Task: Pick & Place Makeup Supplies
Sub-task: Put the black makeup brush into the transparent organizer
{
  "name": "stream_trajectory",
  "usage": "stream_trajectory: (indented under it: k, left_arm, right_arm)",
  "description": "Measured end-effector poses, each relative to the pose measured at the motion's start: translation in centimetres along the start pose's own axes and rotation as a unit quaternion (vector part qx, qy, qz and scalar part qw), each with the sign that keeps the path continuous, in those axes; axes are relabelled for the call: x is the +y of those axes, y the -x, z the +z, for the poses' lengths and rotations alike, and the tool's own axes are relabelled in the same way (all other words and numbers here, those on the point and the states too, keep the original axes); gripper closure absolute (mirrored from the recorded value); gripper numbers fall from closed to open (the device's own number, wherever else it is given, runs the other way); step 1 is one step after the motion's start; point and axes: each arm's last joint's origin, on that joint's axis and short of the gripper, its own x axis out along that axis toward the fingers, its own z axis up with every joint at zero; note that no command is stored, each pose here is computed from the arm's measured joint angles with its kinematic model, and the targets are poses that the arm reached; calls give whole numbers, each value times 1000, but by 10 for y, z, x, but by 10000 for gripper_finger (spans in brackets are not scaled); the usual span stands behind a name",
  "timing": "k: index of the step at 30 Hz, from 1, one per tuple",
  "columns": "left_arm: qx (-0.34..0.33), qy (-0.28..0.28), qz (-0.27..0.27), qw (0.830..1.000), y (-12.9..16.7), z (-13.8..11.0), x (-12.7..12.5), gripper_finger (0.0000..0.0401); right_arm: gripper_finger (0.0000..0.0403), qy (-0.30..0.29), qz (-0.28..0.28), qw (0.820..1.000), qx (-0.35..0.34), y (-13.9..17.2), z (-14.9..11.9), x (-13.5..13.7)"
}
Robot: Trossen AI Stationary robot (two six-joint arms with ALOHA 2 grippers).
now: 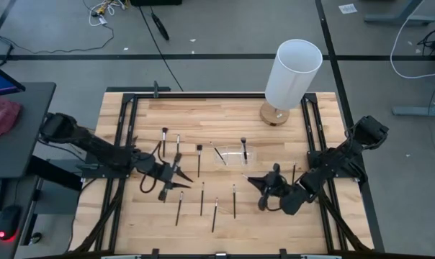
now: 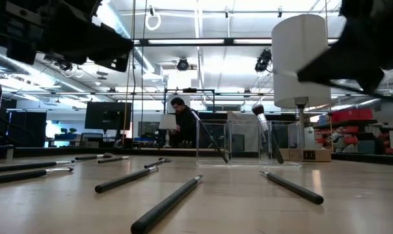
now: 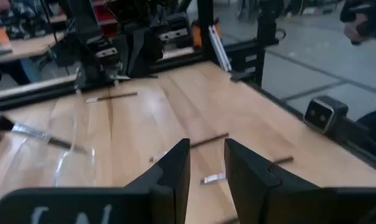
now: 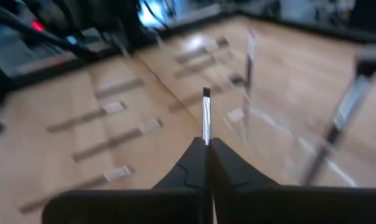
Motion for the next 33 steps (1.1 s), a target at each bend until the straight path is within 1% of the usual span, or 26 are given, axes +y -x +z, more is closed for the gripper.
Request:
stream_trajectory:
  k: [4,7,10,15,18,21,25,33]
  left_arm:
    - [-29,5,16,999,-16,-10,5,299]
    - [-61,11,32,998,-27,-12,12,283]
    - [-73,12,40,996,-40,-11,20,248]
    - [-97,16,21,995,-67,2,33,175]
    - [-113,14,15,993,-83,11,36,153]
    - [-128,5,-5,992,-96,19,36,153]
    - [-144,3,-12,989,-107,28,33,171]
    - [-156,1,-17,988,-110,34,28,223]
  right_arm:
    - [398,6,24,999,-48,-3,14,6]
    - [398,12,35,997,-74,-5,23,9]
    - [397,17,60,994,-91,-7,32,11]
    - [397,29,113,984,-132,-16,37,17]
    - [397,41,127,979,-151,-25,34,21]
    - [397,49,142,975,-164,-36,31,26]
    - [397,71,154,971,-169,-47,27,36]
    - [397,84,158,968,-178,-52,30,46]
